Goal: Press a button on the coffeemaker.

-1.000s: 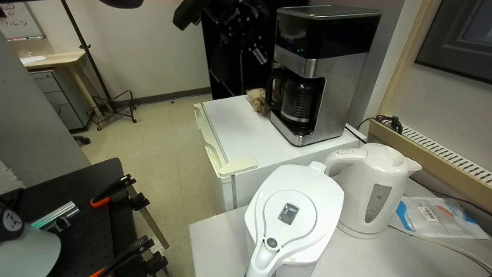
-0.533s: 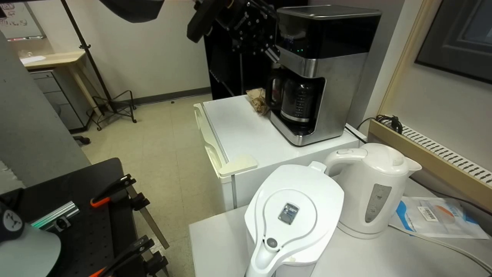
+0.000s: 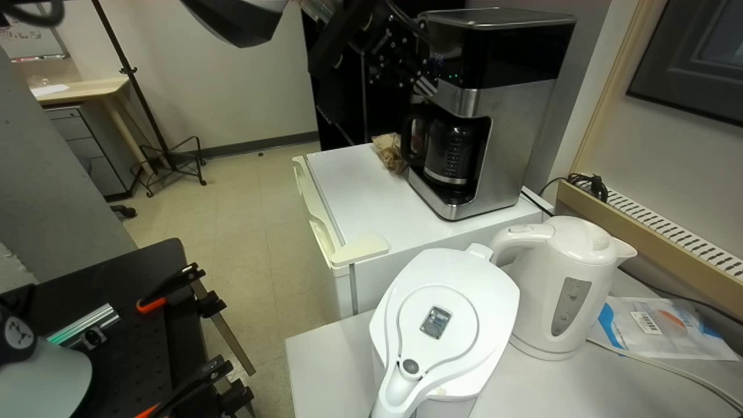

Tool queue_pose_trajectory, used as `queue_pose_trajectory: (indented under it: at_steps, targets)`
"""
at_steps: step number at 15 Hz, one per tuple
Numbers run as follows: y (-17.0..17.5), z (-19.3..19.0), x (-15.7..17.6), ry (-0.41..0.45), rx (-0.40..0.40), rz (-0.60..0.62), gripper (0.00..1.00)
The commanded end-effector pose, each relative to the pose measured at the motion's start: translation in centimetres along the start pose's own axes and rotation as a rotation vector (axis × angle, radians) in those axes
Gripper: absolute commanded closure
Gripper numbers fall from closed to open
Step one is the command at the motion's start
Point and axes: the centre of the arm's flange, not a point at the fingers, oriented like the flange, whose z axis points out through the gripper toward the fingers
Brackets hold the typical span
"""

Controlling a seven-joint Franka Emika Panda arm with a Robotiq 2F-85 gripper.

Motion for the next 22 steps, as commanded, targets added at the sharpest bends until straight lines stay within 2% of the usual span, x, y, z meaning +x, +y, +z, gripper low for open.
queue_pose_trajectory:
  at_steps: [1,13,19,22]
  targets:
    - [-0.3,1.6,1.6,0.031,-0.018,0.020,1.00]
    - [-0.2,3.1,3.0,0.053,-0.030,0.046,1.00]
    - [-0.8,0.3,0.0,0.049,-0.025,-0.025,1.00]
    - [-1.5,-1.4,-2.2,0.072,-0.058,-0.105,1.00]
